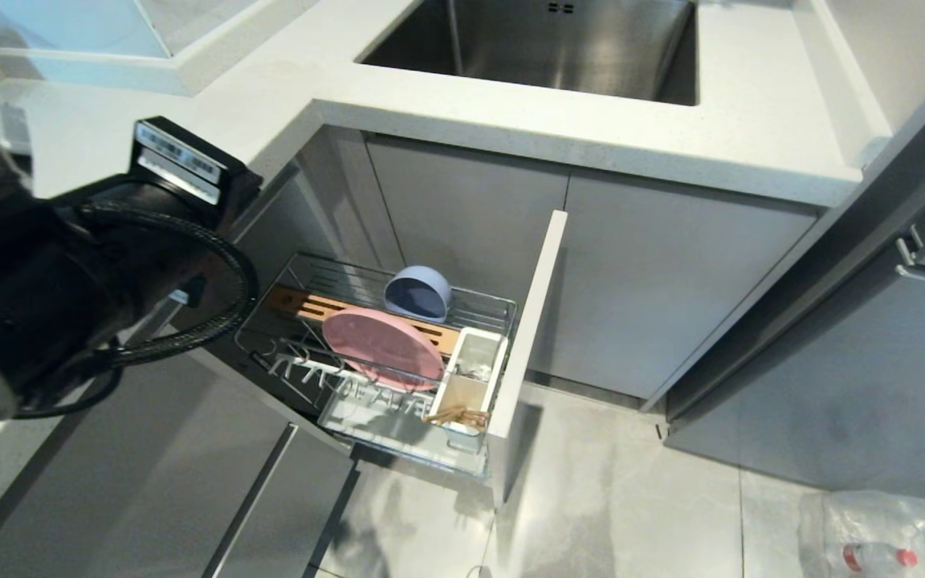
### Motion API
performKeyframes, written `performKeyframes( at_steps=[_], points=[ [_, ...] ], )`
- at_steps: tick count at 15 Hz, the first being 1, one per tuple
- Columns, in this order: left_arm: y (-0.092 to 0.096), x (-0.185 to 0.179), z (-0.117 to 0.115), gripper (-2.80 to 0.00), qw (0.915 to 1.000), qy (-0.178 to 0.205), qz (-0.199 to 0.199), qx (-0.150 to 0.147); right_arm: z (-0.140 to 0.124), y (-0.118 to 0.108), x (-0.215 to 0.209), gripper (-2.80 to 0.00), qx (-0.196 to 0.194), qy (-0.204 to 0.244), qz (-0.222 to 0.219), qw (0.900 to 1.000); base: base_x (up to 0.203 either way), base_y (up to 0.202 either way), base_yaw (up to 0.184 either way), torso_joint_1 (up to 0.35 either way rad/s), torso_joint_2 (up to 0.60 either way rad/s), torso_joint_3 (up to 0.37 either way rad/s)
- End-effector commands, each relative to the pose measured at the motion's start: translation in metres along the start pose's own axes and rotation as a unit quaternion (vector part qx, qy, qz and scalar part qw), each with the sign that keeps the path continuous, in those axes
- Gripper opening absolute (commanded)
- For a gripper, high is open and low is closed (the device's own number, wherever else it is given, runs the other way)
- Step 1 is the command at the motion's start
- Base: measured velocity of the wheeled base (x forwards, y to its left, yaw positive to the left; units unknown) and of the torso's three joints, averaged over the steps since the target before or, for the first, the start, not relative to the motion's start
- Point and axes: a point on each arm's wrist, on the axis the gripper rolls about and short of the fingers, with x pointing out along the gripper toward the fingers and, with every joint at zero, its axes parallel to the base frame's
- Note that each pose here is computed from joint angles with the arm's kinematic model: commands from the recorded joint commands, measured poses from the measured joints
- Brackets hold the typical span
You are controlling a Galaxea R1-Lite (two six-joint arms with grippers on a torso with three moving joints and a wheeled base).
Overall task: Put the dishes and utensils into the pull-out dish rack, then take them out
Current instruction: Take the plate out of the cupboard
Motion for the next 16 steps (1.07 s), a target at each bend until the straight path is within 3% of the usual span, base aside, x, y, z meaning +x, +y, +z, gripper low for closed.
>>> performKeyframes(
  at_steps=[1, 3, 5, 8, 11, 16],
  points=[
    [-0.004, -0.030, 0.035, -2.80, 0.9978, -0.040, -0.030, 0.043, 0.000, 0.000, 0.000, -2.80, 0.000, 0.001, 0.000, 1.000, 0.000, 0.000, 0.000, 0.000, 0.00, 0.000],
    [0.001, -0.056, 0.068, -2.80, 0.9873, -0.094, -0.037, 0.122, 0.000, 0.000, 0.000, -2.80, 0.000, 0.001, 0.000, 1.000, 0.000, 0.000, 0.000, 0.000, 0.00, 0.000],
    [0.010, -0.084, 0.098, -2.80, 0.9700, -0.146, -0.045, 0.189, 0.000, 0.000, 0.000, -2.80, 0.000, 0.001, 0.000, 1.000, 0.000, 0.000, 0.000, 0.000, 0.00, 0.000],
    [0.029, -0.127, 0.116, -2.80, 0.9445, -0.166, -0.021, 0.282, 0.000, 0.000, 0.000, -2.80, 0.000, 0.001, 0.000, 1.000, 0.000, 0.000, 0.000, 0.000, 0.00, 0.000],
    [0.044, -0.184, 0.111, -2.80, 0.9325, -0.151, -0.030, 0.327, 0.000, 0.000, 0.000, -2.80, 0.000, 0.001, 0.000, 1.000, 0.000, 0.000, 0.000, 0.000, 0.00, 0.000],
    [0.087, -0.254, 0.066, -2.80, 0.9226, -0.115, -0.042, 0.366, 0.000, 0.000, 0.000, -2.80, 0.000, 0.001, 0.000, 1.000, 0.000, 0.000, 0.000, 0.000, 0.00, 0.000]
  ],
)
